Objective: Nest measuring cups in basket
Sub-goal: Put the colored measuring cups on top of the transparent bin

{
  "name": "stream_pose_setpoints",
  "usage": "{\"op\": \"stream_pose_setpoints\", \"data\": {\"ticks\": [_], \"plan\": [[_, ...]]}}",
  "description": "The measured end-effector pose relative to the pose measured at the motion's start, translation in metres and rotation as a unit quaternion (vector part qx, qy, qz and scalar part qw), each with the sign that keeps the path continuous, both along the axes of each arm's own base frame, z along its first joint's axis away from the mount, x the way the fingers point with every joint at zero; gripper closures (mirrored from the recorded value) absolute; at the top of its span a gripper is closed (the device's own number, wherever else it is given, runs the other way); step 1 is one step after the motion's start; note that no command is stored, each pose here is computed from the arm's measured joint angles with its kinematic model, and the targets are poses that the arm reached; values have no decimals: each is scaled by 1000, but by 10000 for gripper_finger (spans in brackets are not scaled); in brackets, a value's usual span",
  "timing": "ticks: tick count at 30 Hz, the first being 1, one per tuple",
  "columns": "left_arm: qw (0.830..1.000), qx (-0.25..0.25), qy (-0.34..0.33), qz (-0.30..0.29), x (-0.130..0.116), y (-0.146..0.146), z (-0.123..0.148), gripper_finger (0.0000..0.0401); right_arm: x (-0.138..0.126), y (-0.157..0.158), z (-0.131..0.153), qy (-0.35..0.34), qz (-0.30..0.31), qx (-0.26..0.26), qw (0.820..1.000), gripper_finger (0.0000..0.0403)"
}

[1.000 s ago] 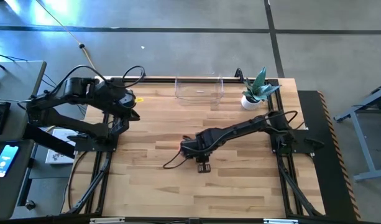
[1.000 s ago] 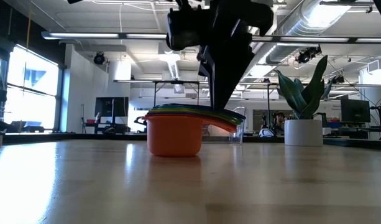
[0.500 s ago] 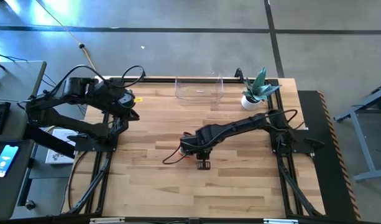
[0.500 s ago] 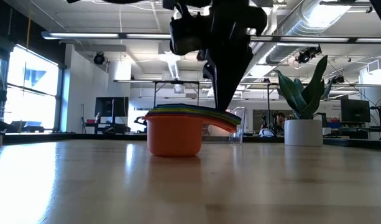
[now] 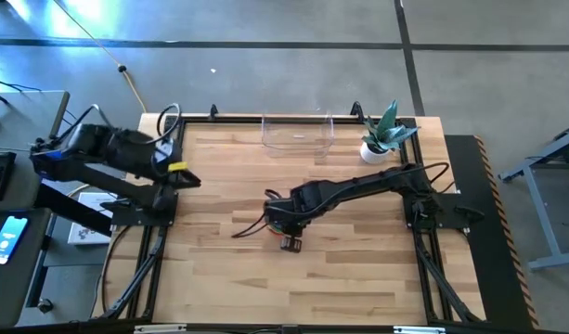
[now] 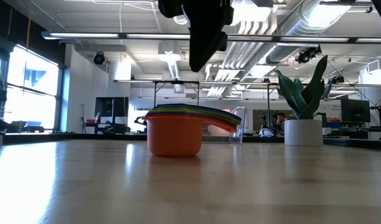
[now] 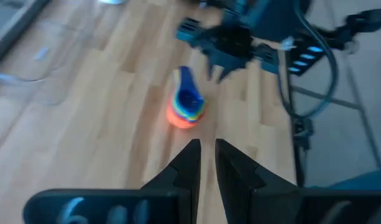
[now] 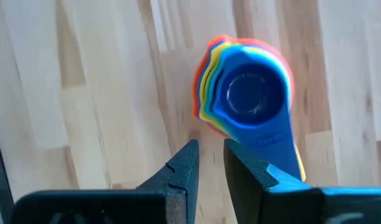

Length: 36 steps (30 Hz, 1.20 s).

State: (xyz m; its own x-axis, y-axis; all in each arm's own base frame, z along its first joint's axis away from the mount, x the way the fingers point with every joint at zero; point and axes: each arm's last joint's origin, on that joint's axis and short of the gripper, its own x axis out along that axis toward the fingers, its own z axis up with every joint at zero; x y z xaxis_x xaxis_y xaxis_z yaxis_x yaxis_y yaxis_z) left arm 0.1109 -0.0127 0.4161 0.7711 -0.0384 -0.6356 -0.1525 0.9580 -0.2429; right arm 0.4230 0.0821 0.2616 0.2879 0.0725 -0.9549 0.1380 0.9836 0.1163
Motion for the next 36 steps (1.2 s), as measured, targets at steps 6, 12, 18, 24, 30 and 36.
{"op": "stream_pose_setpoints", "data": {"ticks": [6,12,18,24,30,36], "plan": [[999,-24,-33,-33,-12,-9,-34,362,1,2,9,-14,-33,3,999,336],[995,8,-87,-39,-18,-11,-82,362,1,6,10,-14,-49,11,999,336],[982,14,-180,-57,-25,-10,-124,362,1,7,10,-7,-79,37,996,336],[970,10,-241,-27,-36,-5,-158,362,0,9,10,5,-94,72,993,336],[954,23,-299,-7,-48,0,-175,362,0,10,10,12,-98,93,991,336],[951,53,-302,-40,-47,-1,-183,362,1,11,11,7,-107,102,989,336]]}}
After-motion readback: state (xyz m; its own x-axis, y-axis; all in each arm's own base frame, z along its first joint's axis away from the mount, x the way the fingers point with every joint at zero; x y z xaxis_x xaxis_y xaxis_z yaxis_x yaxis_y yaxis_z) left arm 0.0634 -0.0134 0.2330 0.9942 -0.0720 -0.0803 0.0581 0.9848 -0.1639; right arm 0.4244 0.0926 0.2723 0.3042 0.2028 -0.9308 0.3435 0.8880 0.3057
